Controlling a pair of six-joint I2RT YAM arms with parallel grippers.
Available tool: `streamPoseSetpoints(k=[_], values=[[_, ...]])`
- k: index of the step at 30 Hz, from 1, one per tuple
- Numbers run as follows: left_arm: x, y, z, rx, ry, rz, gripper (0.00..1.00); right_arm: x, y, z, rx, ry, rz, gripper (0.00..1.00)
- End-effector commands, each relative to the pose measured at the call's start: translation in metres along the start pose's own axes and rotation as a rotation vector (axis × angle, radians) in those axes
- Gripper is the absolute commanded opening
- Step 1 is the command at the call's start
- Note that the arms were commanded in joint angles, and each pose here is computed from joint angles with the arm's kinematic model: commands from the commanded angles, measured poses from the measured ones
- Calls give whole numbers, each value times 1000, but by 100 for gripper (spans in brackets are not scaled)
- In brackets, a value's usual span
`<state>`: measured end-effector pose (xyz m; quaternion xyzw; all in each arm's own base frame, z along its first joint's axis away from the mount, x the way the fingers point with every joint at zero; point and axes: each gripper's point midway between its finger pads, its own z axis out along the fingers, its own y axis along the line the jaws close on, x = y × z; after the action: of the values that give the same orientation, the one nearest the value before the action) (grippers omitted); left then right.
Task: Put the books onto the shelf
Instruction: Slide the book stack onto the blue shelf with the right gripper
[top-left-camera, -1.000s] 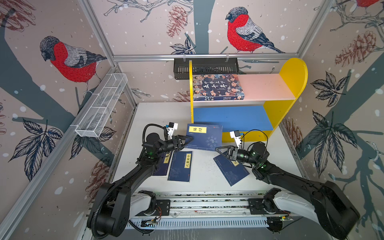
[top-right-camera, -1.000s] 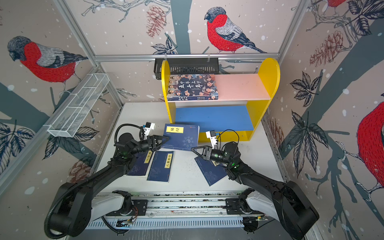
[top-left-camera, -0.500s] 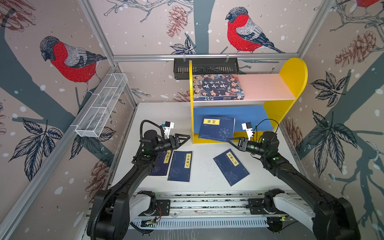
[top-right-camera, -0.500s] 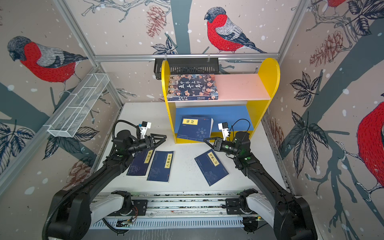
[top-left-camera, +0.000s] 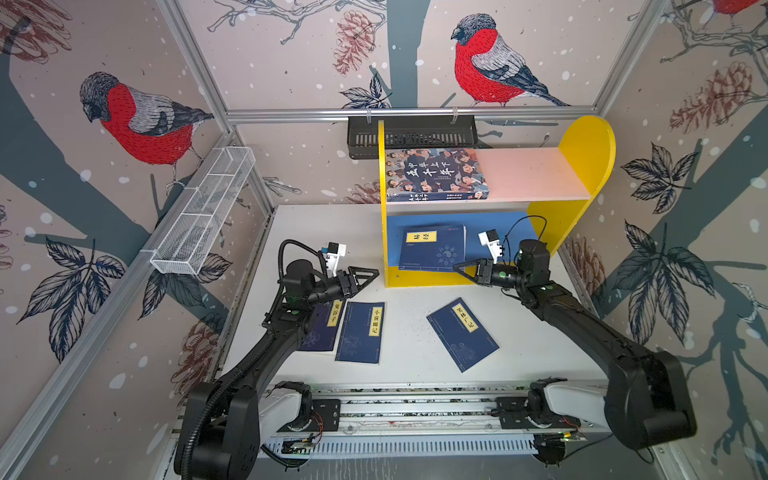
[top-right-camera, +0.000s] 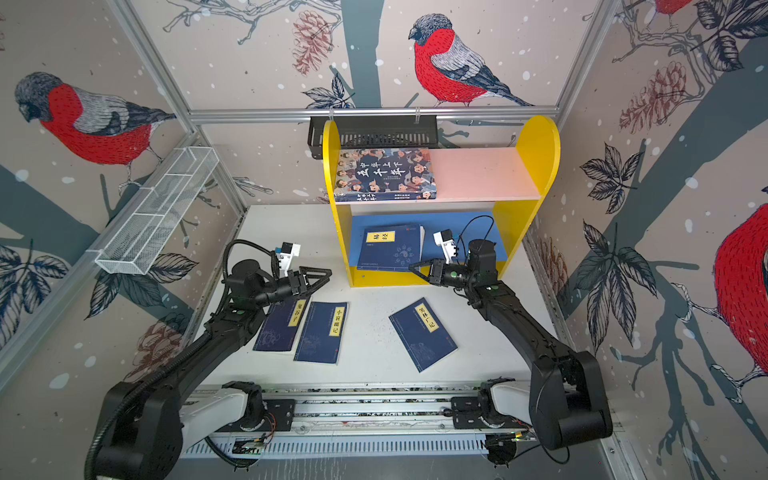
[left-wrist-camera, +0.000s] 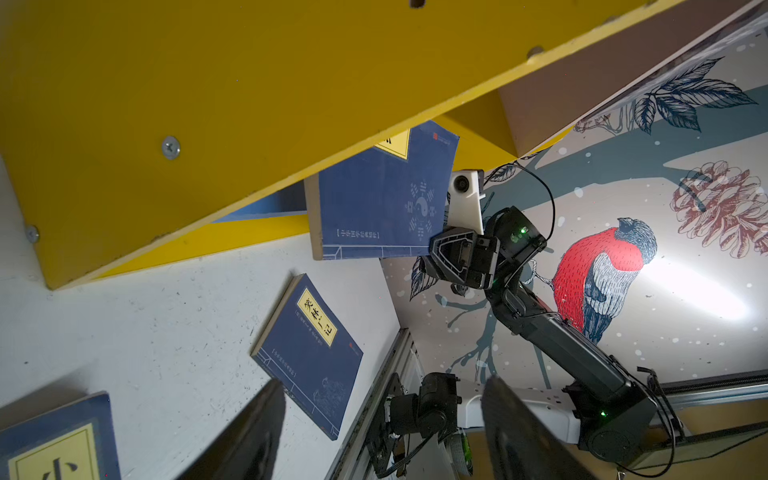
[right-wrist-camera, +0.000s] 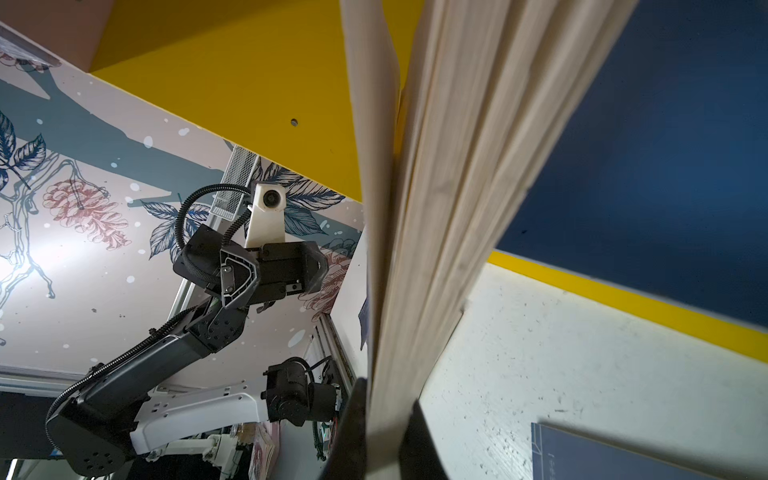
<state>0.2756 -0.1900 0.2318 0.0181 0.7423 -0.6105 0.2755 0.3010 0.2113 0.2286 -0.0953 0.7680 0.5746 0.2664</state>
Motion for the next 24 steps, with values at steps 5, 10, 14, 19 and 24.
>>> streamPoseSetpoints(k=[5, 10, 14, 19, 24], values=[[-3, -3, -1, 5, -12, 44, 76, -13, -3, 15, -66, 58, -39, 0], [-3, -2, -2, 1, -16, 46, 76, -17, -10, 22, -79, 79, -20, 1], [-2, -2, -2, -2, -16, 45, 76, -20, -13, 26, -82, 85, -2, 1], [-2, 0, -2, -6, -16, 43, 76, -23, -21, 29, -64, 89, 21, 3], [-1, 1, -2, -9, -17, 42, 76, -23, -31, 34, -41, 106, 43, 4]])
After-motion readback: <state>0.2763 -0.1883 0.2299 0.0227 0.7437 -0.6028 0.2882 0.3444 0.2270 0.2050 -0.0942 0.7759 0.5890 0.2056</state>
